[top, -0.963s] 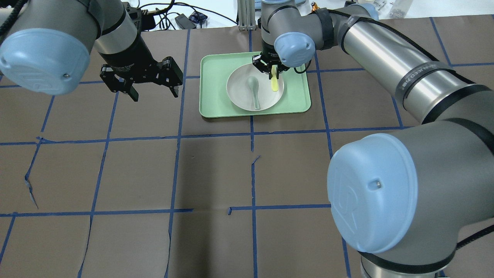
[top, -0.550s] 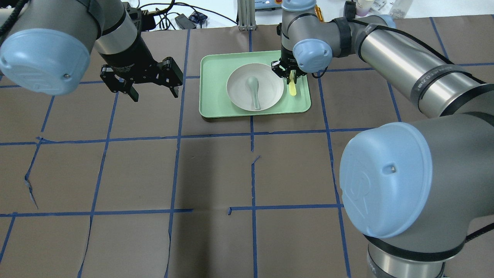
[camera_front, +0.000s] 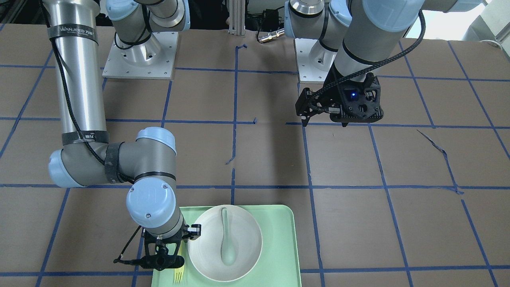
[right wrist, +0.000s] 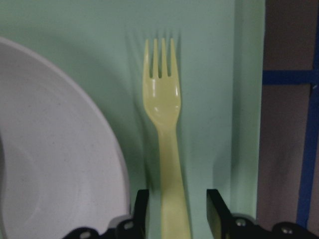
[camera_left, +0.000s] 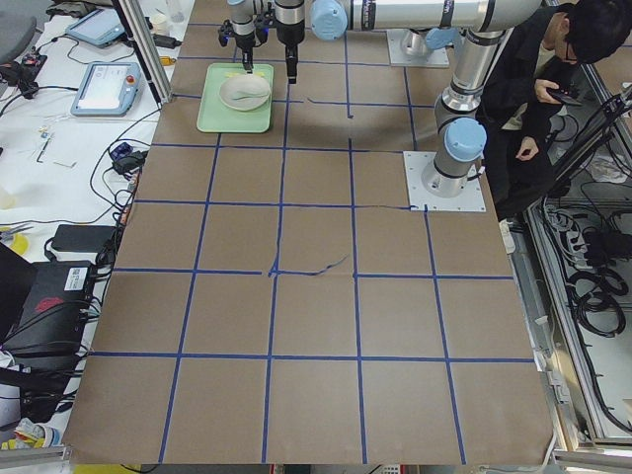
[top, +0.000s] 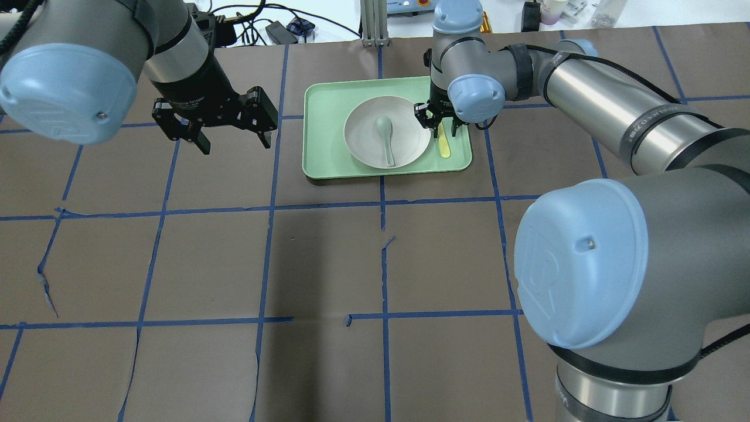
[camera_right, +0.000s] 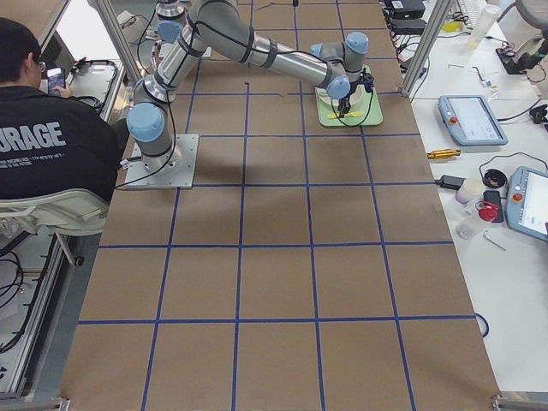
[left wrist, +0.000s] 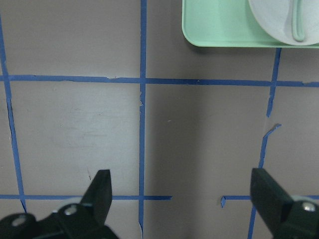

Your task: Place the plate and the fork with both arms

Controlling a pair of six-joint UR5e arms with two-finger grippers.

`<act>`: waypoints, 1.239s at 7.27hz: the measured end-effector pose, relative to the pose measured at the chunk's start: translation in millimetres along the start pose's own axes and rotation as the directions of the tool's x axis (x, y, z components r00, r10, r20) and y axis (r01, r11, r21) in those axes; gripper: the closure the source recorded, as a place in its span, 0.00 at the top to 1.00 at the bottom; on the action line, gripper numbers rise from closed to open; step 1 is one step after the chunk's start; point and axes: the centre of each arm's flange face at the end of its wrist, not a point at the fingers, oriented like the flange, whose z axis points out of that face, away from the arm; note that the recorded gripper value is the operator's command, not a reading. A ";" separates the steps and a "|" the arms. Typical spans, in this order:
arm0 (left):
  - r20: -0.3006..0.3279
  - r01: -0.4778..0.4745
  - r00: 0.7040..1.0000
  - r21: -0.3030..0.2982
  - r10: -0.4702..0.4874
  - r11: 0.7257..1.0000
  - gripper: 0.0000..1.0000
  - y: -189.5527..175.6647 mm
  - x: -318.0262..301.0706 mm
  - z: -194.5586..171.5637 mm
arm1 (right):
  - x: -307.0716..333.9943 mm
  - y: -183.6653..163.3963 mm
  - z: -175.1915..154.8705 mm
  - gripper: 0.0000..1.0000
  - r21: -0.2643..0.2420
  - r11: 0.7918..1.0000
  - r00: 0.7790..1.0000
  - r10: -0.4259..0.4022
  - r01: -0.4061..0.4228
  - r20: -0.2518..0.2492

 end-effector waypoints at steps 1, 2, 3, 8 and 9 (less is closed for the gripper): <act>0.000 0.000 1.000 0.000 0.000 1.000 1.00 0.5 0.0 -0.4 | 2.5 4.5 -18.3 1.00 0.017 1.000 1.000 -0.006 0.006 0.000; 0.000 0.001 1.000 0.000 -0.001 1.000 1.00 0.8 0.0 -0.7 | 6.7 14.9 -55.5 1.00 0.032 0.999 1.000 -0.010 0.010 -0.001; 0.000 0.001 1.000 0.001 -0.001 1.000 1.00 0.9 0.0 -0.9 | 12.1 32.0 -99.4 1.00 0.024 1.000 1.000 -0.013 0.013 -0.005; 0.001 0.001 1.000 0.001 -0.001 1.000 1.00 1.5 -0.2 -1.2 | 54.6 150.1 -289.4 1.00 0.028 0.998 0.998 0.057 -0.057 0.001; 0.001 0.001 1.000 0.003 -0.001 1.000 1.00 1.6 -0.2 -2.1 | 56.3 165.3 -290.5 1.00 0.025 0.995 0.995 0.097 -0.097 0.004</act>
